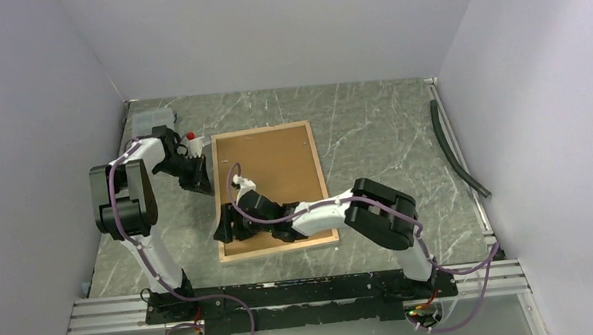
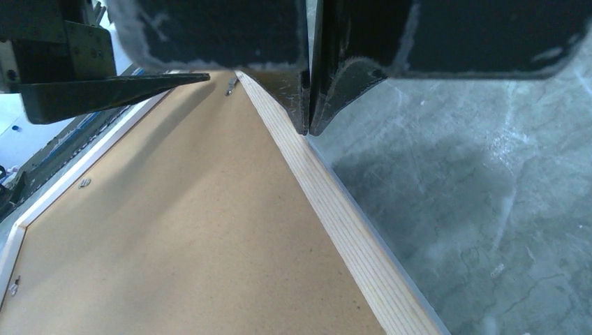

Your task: Put the photo into the frame

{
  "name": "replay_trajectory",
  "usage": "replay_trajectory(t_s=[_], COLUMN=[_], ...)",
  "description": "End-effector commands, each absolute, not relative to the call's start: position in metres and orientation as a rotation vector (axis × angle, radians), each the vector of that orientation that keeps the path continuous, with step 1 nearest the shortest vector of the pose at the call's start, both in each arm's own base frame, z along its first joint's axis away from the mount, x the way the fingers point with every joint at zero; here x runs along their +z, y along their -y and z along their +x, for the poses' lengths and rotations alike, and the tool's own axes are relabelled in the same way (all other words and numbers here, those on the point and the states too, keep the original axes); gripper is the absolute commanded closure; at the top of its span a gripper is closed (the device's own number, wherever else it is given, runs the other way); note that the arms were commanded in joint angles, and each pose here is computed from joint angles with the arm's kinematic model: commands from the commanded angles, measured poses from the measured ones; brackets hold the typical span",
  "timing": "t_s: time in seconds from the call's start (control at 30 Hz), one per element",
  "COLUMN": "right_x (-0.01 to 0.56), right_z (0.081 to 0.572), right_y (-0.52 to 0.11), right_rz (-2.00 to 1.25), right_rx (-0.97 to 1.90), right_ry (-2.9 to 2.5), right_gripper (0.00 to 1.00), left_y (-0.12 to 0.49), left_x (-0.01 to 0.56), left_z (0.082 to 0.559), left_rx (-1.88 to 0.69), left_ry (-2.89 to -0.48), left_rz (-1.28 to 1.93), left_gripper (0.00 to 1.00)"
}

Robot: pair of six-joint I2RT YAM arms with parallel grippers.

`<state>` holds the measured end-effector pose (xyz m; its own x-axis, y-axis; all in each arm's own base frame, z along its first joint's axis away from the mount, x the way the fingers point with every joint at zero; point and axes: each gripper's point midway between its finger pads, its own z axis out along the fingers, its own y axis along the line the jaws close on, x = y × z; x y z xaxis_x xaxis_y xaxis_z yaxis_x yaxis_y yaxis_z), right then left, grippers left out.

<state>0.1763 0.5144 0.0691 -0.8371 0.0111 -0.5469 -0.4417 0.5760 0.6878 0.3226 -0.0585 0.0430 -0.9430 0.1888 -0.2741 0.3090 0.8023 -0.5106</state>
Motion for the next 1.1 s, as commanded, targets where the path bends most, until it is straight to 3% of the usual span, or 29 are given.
replay_trajectory(t_s=[0.0, 0.77, 0.97, 1.07], right_x=[0.081, 0.048, 0.107, 0.15], right_z=[0.177, 0.194, 0.194, 0.201], right_y=[-0.533, -0.533, -0.536, -0.527], right_rz=[-0.365, -0.354, -0.422, -0.446], right_rx=[1.26, 1.16, 1.295, 1.336], right_ry=[-2.268, -2.307, -2.157, -2.053], right_gripper=[0.39, 0.4, 0.36, 0.3], left_y=[0.064, 0.069, 0.065, 0.059], left_x=[0.033, 0.016, 0.045, 0.076], left_z=[0.327, 0.319, 0.327, 0.344], left_rx=[-0.873, -0.852, -0.842, -0.835], left_ry=[-2.775, -2.812, -2.777, -2.721], left_rz=[0.382, 0.42, 0.407, 0.356], left_gripper=[0.9, 0.91, 0.9, 0.81])
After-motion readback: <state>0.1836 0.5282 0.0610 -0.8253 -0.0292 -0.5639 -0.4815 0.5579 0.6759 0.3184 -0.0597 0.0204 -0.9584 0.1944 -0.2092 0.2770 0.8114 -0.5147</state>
